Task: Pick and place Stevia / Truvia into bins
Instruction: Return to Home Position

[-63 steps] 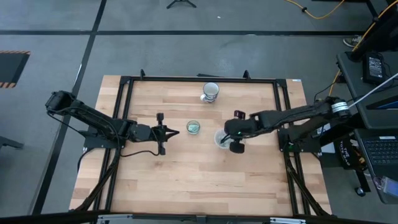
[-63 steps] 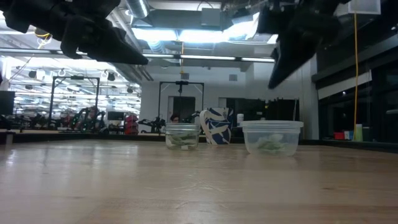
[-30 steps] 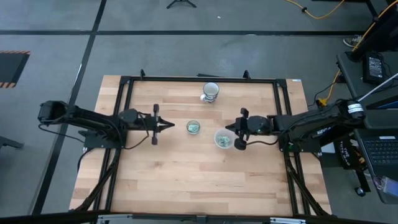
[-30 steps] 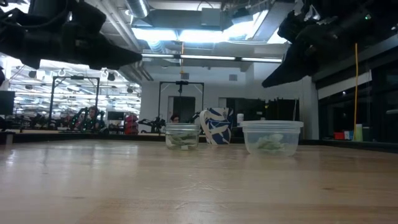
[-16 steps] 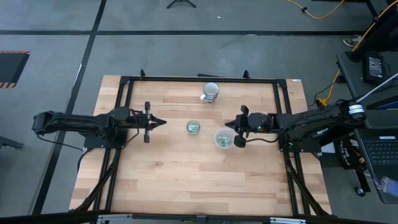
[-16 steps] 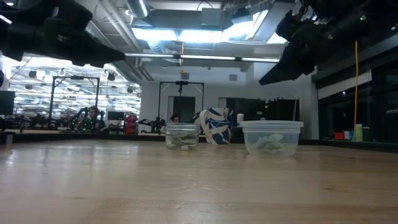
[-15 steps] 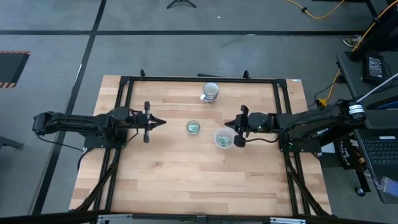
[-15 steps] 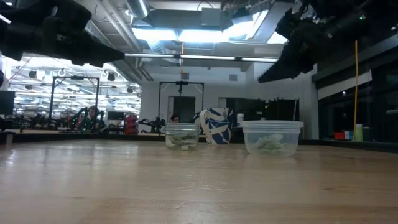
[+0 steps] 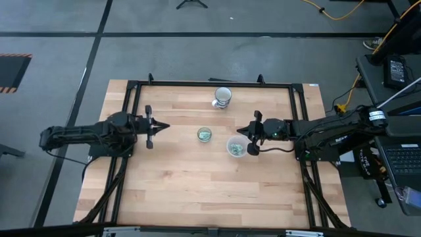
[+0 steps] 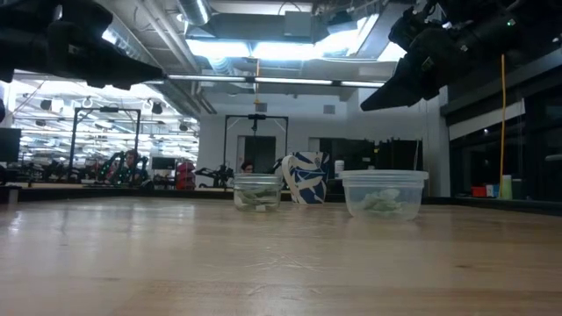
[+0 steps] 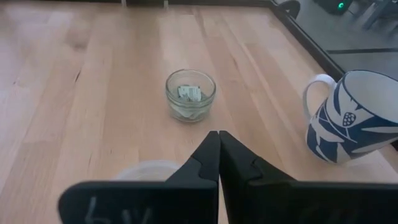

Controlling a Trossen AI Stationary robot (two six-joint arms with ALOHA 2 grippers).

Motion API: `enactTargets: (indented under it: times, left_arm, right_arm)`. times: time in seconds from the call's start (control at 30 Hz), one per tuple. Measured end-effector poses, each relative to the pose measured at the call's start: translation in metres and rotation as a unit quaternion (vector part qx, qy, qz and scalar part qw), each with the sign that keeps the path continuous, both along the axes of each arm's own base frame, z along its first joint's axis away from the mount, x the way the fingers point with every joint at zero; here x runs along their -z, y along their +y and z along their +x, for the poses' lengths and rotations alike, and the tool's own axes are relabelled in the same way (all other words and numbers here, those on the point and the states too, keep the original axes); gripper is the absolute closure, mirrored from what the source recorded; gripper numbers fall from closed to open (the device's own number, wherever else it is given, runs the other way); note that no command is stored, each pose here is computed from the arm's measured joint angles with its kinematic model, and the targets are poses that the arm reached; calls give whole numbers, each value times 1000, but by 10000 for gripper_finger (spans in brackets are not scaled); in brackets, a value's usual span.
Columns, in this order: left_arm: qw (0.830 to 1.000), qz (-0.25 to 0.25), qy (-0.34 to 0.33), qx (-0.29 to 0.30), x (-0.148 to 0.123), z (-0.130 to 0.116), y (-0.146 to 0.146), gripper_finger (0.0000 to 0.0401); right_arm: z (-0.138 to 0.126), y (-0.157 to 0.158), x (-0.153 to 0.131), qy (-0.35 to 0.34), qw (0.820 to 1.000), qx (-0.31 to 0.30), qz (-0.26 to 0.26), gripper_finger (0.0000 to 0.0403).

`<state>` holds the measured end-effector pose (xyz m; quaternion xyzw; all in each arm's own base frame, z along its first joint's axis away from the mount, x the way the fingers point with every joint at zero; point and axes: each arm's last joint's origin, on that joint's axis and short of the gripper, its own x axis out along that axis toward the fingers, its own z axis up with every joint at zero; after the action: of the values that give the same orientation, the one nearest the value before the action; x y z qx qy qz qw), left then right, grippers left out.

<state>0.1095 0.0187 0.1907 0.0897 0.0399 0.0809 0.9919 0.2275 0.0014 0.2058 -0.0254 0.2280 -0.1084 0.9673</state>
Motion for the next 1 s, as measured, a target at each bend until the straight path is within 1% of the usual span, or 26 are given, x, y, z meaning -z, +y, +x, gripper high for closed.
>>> enactTargets:
  times: [0.07, 0.13, 0.27, 0.37, 0.5, 0.6, 0.7, 0.83, 1.0]
  left_arm:
    - [1000, 3, -8, 3, 2, -1, 0, 399]
    - [1000, 9, -12, 2, 11, -2, 1, 399]
    - [1000, 9, -21, -18, 25, -5, 4, 399]
    - [999, 10, -28, -24, 24, -7, 6, 399]
    - [998, 22, -40, -36, 22, -10, 8, 399]
    - [999, 20, -31, -31, 24, -13, 10, 399]
    - [998, 15, -31, -45, 25, -15, 12, 399]
    - [998, 18, -37, -56, 23, -17, 14, 399]
    - [997, 14, -37, -73, 23, -18, 17, 399]
  right_arm:
    - [0, 0, 0, 0, 1000, 0, 0, 399]
    - [0, 0, 0, -1, 1000, 0, 0, 399]
    - [0, 0, -1, -5, 1000, 0, 1, 399]
    - [0, 0, -1, -5, 1000, 1, 1, 399]
    - [0, 0, -1, -6, 1000, 1, 2, 399]
    - [1, 0, -1, -6, 1000, 0, -1, 399]
    - [0, -2, 2, -25, 1000, 1, -4, 399]
    - [-4, -3, 8, -55, 998, -22, -16, 399]
    - [-15, -7, 13, -68, 997, -22, -30, 399]
